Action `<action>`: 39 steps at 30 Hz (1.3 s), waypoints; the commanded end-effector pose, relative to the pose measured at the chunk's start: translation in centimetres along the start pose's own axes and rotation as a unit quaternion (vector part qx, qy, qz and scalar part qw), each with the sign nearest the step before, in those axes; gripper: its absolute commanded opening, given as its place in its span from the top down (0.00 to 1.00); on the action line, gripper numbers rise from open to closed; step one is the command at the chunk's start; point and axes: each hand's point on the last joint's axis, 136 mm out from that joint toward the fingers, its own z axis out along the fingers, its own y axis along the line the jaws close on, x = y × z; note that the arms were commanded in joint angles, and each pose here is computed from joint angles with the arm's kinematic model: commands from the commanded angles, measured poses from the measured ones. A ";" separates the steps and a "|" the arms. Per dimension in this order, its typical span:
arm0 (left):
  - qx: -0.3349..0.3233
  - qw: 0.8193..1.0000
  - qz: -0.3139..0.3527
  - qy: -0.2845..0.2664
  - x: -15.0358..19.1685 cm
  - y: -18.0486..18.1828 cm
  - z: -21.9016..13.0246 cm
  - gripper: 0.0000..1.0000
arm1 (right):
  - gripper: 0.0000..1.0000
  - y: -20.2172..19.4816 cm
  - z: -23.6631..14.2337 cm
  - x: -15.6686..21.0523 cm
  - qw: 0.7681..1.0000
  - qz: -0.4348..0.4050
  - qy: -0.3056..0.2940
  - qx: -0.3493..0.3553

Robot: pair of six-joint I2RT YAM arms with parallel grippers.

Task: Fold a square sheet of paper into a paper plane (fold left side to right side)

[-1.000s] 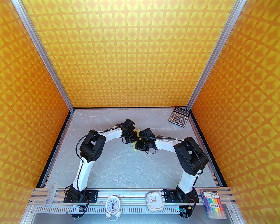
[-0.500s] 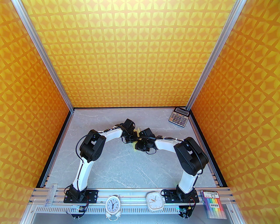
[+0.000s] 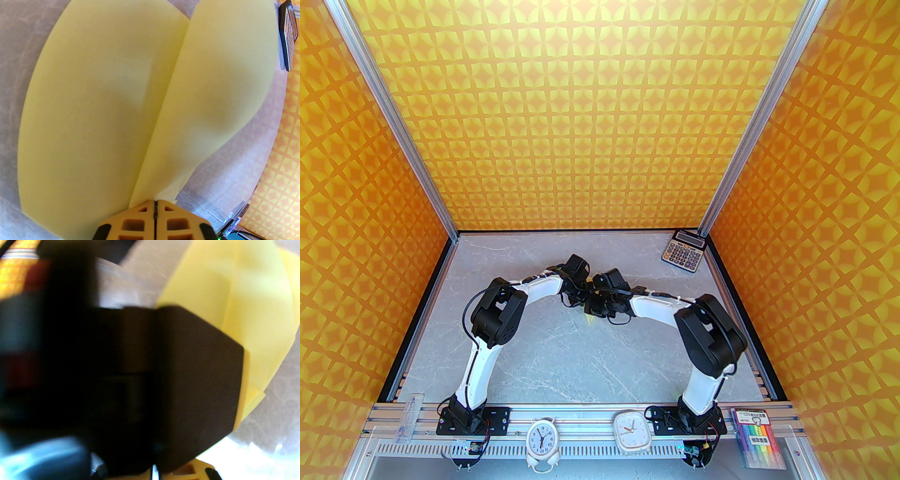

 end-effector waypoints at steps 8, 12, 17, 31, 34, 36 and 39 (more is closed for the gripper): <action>-0.053 0.998 -0.015 0.025 1.5 3.1 2.2 0.95 | 0.88 -0.7 0.6 0.7 1.000 0.000 0.010 0.010; -0.053 0.998 -0.015 0.026 1.5 3.1 2.2 0.95 | 0.88 -1.2 0.8 1.1 1.000 0.002 0.014 0.016; -0.053 0.998 -0.016 0.026 1.6 3.1 2.3 0.95 | 0.88 -1.7 0.9 1.5 1.000 0.004 0.018 0.021; -0.053 0.998 -0.015 0.026 1.6 3.1 2.2 0.95 | 0.89 -2.3 0.5 1.9 0.999 0.000 0.017 0.035; -0.054 0.998 -0.016 0.027 1.6 3.2 2.3 0.95 | 0.88 -2.4 0.5 1.9 0.999 -0.003 0.018 0.038; -0.053 0.998 -0.014 0.026 1.6 3.1 2.2 0.95 | 0.89 -2.5 0.5 2.0 0.999 -0.003 0.020 0.040; -0.053 0.998 -0.014 0.027 1.6 3.1 2.2 0.95 | 0.89 -3.1 0.6 2.3 0.998 -0.005 0.025 0.049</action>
